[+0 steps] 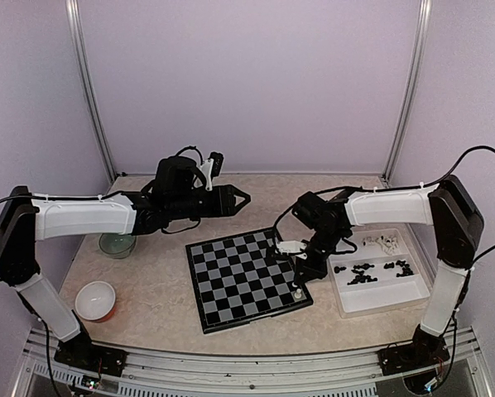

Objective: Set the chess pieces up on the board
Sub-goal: Place the pawn at h2.

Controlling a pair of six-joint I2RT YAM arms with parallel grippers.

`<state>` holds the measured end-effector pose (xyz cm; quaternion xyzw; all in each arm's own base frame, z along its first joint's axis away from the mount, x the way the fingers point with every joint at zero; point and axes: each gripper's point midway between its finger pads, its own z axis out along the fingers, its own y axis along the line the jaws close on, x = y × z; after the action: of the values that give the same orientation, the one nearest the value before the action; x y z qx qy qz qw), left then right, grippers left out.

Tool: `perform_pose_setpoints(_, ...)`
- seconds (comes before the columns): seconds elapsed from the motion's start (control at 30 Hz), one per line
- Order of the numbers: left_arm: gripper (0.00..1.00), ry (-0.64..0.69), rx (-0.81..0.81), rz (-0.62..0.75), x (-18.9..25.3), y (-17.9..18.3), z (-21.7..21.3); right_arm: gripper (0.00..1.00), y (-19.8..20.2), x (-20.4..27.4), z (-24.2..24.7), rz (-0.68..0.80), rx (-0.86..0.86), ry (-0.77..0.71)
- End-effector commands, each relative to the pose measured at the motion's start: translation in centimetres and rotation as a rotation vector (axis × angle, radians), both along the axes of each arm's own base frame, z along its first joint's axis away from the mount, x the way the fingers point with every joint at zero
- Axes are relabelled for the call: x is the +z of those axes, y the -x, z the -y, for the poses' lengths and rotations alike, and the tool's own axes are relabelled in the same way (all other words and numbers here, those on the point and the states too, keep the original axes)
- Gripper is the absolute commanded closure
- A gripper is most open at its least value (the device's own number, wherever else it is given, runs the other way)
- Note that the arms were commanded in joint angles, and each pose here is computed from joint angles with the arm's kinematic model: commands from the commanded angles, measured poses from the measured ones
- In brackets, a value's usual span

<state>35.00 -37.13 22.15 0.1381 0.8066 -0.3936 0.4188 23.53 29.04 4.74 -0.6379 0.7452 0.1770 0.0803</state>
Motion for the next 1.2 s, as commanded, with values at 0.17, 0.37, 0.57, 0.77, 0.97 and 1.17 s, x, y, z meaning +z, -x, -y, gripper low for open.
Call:
perform_pose_setpoints(0.17,0.43,0.032,0.006,0.03,1.3,0.0,-0.4,0.86,0.0,-0.3,-1.0,-0.006,0.009,0.005)
perform_pose_setpoints(0.37,0.43,0.035,0.005,0.025,1.0,0.1,-0.5,0.81,-0.1,-0.4,-1.1,-0.007,0.002,0.003)
perform_pose_setpoints(0.57,0.43,0.035,0.009,0.028,1.1,0.1,-0.7,0.75,-0.3,0.8,-1.2,0.008,-0.006,-0.01)
perform_pose_setpoints(0.77,0.43,0.033,0.003,0.038,1.8,0.1,-0.7,0.66,-2.1,5.9,-0.5,0.01,-0.064,-0.114)
perform_pose_setpoints(0.97,0.43,-0.054,-0.039,0.062,1.2,0.7,0.1,0.61,-6.2,7.9,6.2,0.051,-0.286,-0.148)
perform_pose_setpoints(1.17,0.44,-0.141,-0.125,0.092,0.4,2.1,1.9,0.65,-10.8,7.1,17.4,0.102,-0.652,-0.112)
